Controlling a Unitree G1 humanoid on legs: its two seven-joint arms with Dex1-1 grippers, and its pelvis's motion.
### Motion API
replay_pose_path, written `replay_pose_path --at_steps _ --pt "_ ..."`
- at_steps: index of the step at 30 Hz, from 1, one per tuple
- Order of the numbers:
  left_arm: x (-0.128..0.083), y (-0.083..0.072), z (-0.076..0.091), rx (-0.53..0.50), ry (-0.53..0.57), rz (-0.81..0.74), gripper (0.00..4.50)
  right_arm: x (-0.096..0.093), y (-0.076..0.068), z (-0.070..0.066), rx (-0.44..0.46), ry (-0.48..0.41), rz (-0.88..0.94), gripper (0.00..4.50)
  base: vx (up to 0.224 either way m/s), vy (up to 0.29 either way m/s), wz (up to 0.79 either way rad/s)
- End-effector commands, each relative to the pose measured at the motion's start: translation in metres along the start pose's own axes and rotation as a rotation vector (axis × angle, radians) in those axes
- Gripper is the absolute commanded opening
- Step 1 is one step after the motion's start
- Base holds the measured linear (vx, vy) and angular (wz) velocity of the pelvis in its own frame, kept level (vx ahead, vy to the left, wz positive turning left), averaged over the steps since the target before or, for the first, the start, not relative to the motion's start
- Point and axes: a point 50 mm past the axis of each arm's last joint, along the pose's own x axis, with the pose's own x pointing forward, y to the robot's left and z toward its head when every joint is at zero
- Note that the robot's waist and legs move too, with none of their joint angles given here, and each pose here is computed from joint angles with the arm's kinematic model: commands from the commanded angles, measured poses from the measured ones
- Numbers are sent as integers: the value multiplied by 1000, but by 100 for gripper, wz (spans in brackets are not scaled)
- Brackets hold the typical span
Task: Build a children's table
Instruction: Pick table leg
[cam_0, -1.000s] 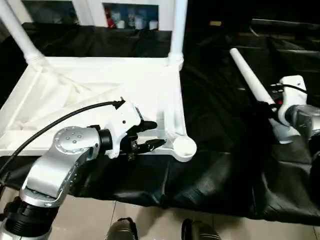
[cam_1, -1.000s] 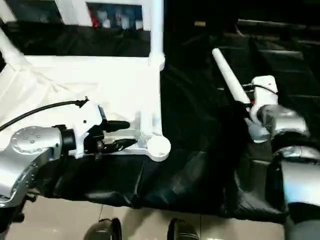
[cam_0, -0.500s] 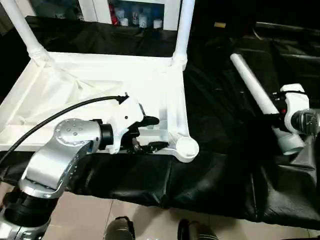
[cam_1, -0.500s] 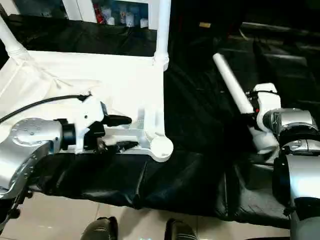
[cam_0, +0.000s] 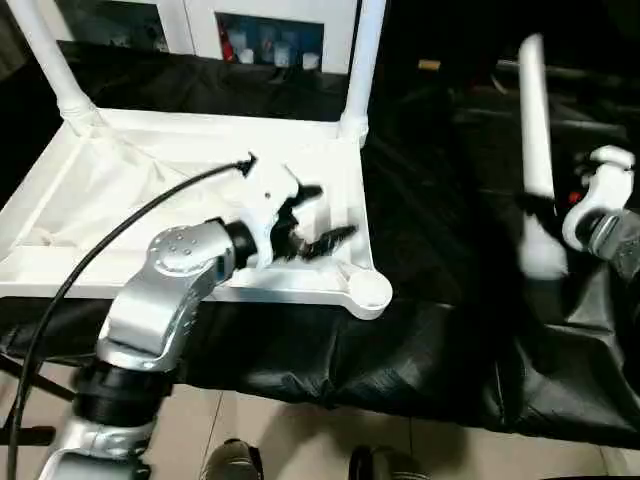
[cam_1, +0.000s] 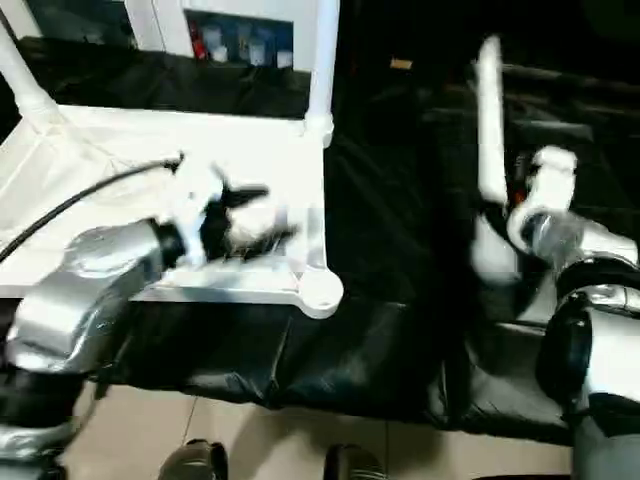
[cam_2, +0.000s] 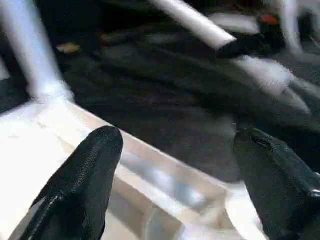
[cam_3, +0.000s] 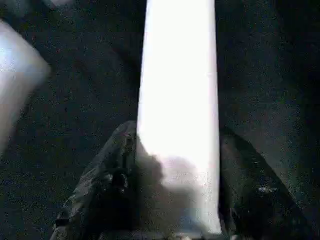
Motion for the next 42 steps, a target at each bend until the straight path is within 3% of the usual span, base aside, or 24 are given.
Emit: replay_pose_path --at_steps 1,5,6,9,15,17,21,25,30,34,36,39,42 --pt "6 -2 6 -29 -51 16 398 -1 10 11 93 -145 144 182 0 0 0" --pt "16 -6 10 -94 -92 36 398 -6 28 6 163 -252 376 181 0 0 0" --pt "21 -7 12 -125 -107 40 398 -13 39 2 171 -272 490 181 0 0 0" --pt "27 -5 16 -181 -122 73 398 -24 54 -4 172 -290 635 181 0 0 0" --pt "36 -6 28 -373 -192 52 398 -43 78 -19 188 -241 834 181 0 0 0" --pt "39 -15 33 -462 -219 -22 398 -47 90 -27 177 -202 892 181 0 0 0" --pt "41 -23 37 -526 -242 -84 398 -48 98 -35 151 -157 904 181 0 0 0" --pt "49 -37 40 -630 -232 -161 398 -44 118 -53 60 -54 896 181 0 0 0" --pt "56 -43 36 -663 -189 -177 398 -44 132 -62 21 2 936 181 0 0 0" --pt "60 -40 32 -686 -173 -133 398 -43 140 -70 -6 34 946 181 0 0 0" --pt "60 -36 35 -698 -201 -107 364 -43 142 -73 -13 43 943 181 0 0 0" --pt "58 -29 40 -709 -246 -74 358 -44 144 -76 -16 51 943 181 0 0 0" --pt "57 -26 41 -714 -249 -67 320 -45 147 -79 -21 54 940 181 0 0 0"
